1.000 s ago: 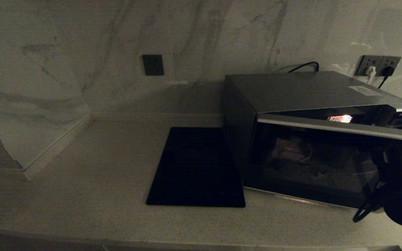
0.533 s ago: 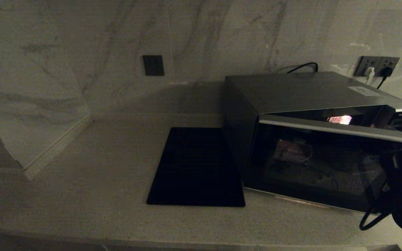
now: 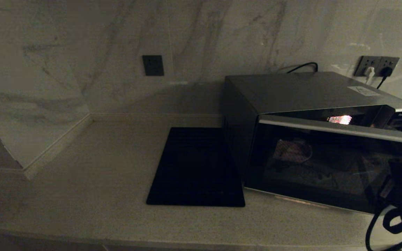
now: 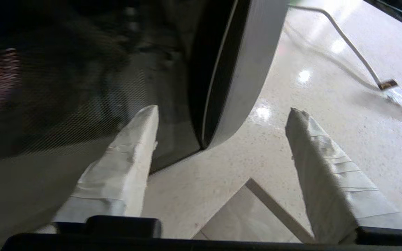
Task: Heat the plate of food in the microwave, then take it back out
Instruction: Open the microwave oven
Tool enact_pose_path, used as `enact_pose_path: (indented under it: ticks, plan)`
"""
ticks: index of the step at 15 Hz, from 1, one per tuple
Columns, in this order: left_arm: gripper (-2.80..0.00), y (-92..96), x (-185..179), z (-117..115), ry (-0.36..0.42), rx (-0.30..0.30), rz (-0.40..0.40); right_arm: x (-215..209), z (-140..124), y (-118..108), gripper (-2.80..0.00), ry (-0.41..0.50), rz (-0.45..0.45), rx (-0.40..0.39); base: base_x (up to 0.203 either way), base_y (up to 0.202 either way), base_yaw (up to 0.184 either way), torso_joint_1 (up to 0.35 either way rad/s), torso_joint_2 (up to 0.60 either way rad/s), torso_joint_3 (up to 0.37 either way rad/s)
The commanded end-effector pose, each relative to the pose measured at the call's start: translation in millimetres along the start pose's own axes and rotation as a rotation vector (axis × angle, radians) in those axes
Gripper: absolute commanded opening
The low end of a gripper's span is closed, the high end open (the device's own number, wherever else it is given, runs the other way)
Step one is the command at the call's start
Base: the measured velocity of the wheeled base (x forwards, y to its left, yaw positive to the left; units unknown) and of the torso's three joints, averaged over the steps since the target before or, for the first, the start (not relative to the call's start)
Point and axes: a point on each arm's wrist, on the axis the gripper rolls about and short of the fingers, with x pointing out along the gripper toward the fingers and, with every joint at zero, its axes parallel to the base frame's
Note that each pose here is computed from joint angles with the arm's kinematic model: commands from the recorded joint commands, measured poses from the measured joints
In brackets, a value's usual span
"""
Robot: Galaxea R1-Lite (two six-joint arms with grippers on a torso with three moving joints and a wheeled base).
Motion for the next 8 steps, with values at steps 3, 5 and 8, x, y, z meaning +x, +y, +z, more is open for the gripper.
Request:
enact_pose_path:
  ticks: [3, 5, 8]
  plan:
    - [-2.8, 0.0, 0, 0, 0.0, -0.001, 0.0, -35, 31, -40, 0.0, -0.087, 0.09, 0.106, 0.0, 0.0, 0.0, 0.0, 0.0, 0.0]
    - [-2.8, 0.0, 0, 0, 0.0, -0.001, 0.0, -54, 62, -63, 0.0, -0.157, 0.13, 0.152, 0.0, 0.0, 0.0, 0.0, 0.0, 0.0]
    - [-2.8, 0.0, 0, 0, 0.0, -0.001, 0.0, -82, 136, -79, 0.0, -0.253, 0.168, 0.236, 0.0, 0.0, 0.0, 0.0, 0.0, 0.0]
